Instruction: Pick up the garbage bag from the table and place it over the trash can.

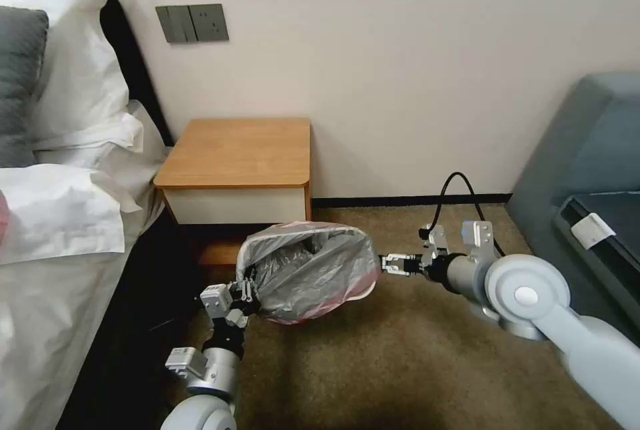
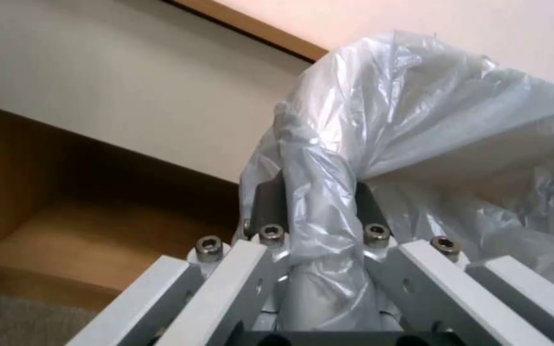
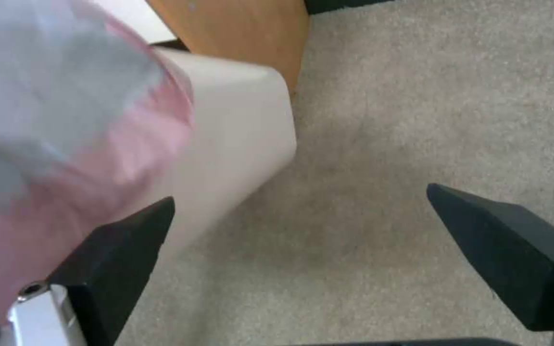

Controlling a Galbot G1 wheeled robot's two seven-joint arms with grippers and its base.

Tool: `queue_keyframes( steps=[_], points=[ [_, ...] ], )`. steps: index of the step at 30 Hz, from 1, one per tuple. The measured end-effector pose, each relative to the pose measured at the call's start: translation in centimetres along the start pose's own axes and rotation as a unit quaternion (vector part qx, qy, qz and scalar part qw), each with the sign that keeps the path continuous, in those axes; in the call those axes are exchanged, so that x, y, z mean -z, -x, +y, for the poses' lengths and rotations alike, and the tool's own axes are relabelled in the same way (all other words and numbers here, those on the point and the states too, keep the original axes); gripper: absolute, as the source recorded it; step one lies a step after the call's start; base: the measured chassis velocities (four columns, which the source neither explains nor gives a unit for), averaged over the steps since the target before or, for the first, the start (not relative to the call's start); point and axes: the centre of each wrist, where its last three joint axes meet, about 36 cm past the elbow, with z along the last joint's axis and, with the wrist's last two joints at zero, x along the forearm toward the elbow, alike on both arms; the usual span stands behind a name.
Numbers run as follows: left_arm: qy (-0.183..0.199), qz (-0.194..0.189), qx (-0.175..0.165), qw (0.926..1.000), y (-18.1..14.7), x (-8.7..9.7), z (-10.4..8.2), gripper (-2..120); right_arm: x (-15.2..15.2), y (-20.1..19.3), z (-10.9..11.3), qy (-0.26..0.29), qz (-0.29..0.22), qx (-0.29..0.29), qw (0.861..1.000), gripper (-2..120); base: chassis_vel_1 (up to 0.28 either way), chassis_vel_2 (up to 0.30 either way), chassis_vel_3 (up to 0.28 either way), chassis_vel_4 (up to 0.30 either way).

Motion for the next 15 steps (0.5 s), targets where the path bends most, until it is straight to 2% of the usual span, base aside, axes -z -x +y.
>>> queue_keyframes(
  steps=[9, 12, 13, 15],
  points=[
    [-0.014, 0.002, 0.015, 0.9998, 0.7, 0.5, 0.0, 7, -2.3, -0.5, 0.5, -0.010, 0.010, 0.000, 1.000, 100, 0.000, 0.000, 0.000, 0.000],
    [-0.037, 0.020, 0.031, 0.9986, 0.9, 0.7, 0.4, 7, -3.0, -2.0, -0.4, 0.033, -0.021, 0.047, 0.998, 100, 0.000, 0.000, 0.000, 0.000],
    [-0.037, 0.020, 0.031, 0.9986, 0.9, 0.7, 0.4, 7, -3.0, -2.0, -0.4, 0.033, -0.021, 0.047, 0.998, 100, 0.000, 0.000, 0.000, 0.000],
    [-0.064, 0.032, 0.039, 0.9967, 1.0, 1.1, 0.5, 7, -3.5, -2.7, -1.2, 0.081, -0.052, 0.084, 0.992, 100, 0.000, 0.000, 0.000, 0.000]
  ],
)
